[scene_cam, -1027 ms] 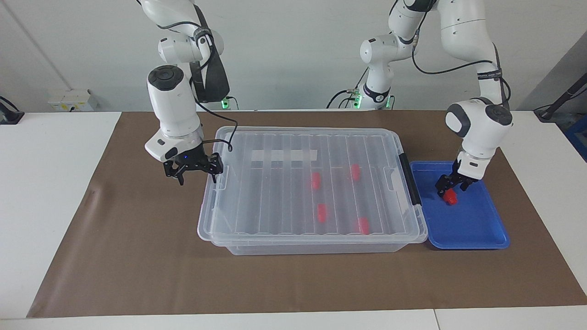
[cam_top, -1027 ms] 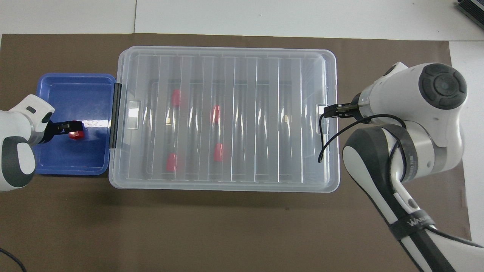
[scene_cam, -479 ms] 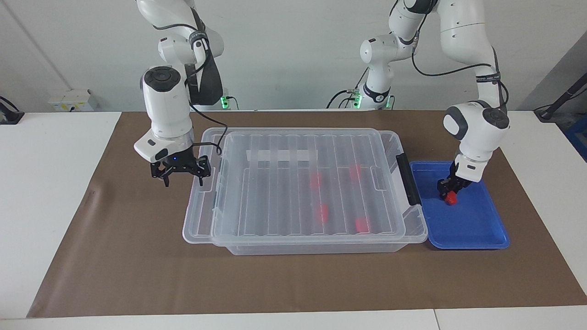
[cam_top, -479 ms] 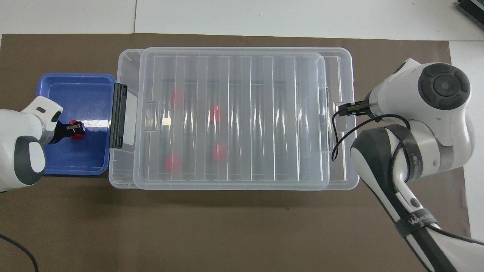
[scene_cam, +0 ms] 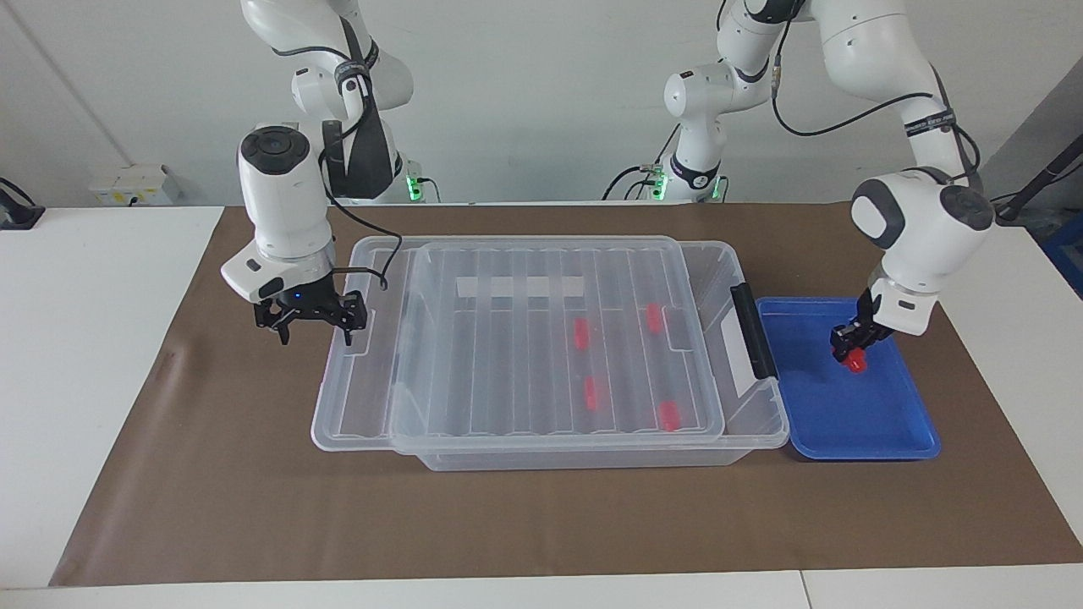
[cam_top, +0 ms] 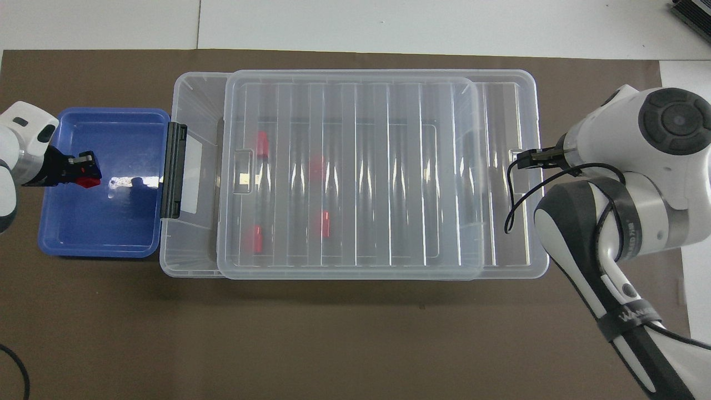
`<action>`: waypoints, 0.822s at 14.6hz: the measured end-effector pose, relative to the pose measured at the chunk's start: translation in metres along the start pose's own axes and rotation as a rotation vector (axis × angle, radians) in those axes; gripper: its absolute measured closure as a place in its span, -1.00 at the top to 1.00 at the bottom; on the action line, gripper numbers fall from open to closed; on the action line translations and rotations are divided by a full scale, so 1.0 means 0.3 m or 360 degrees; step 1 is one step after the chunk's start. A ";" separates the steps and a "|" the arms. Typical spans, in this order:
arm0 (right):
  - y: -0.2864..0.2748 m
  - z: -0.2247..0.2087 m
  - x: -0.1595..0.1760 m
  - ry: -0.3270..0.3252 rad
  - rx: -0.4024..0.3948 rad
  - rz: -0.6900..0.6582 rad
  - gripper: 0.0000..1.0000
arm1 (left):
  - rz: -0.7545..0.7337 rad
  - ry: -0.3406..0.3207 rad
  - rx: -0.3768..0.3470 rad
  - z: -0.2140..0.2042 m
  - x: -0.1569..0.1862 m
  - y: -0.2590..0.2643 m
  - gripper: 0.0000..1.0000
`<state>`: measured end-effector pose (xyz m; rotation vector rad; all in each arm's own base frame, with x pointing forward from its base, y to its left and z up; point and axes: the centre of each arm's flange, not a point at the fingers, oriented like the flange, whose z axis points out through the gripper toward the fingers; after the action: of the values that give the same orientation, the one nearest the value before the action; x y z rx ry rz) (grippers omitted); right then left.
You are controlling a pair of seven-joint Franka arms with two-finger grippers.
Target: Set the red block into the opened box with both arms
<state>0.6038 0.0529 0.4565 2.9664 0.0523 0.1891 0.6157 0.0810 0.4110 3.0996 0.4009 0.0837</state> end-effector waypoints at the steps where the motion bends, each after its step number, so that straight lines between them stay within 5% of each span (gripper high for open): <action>1: 0.012 0.002 0.000 -0.0005 -0.0002 0.0009 1.00 | -0.0043 -0.0020 -0.0012 -0.113 0.021 0.027 -0.31; 5: 0.065 0.008 0.001 -0.0014 -0.0047 0.0025 1.00 | -0.0289 -0.0055 -0.0085 -0.380 0.016 0.187 -0.31; 12: 0.166 0.027 -0.004 -0.0043 -0.0083 0.0061 1.00 | -0.0742 -0.0022 -0.0218 -0.496 -0.084 0.589 -0.31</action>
<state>0.6049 0.0025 0.4571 2.9188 -0.0131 0.1533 0.6281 -0.0950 0.5621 2.7858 1.0505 0.0777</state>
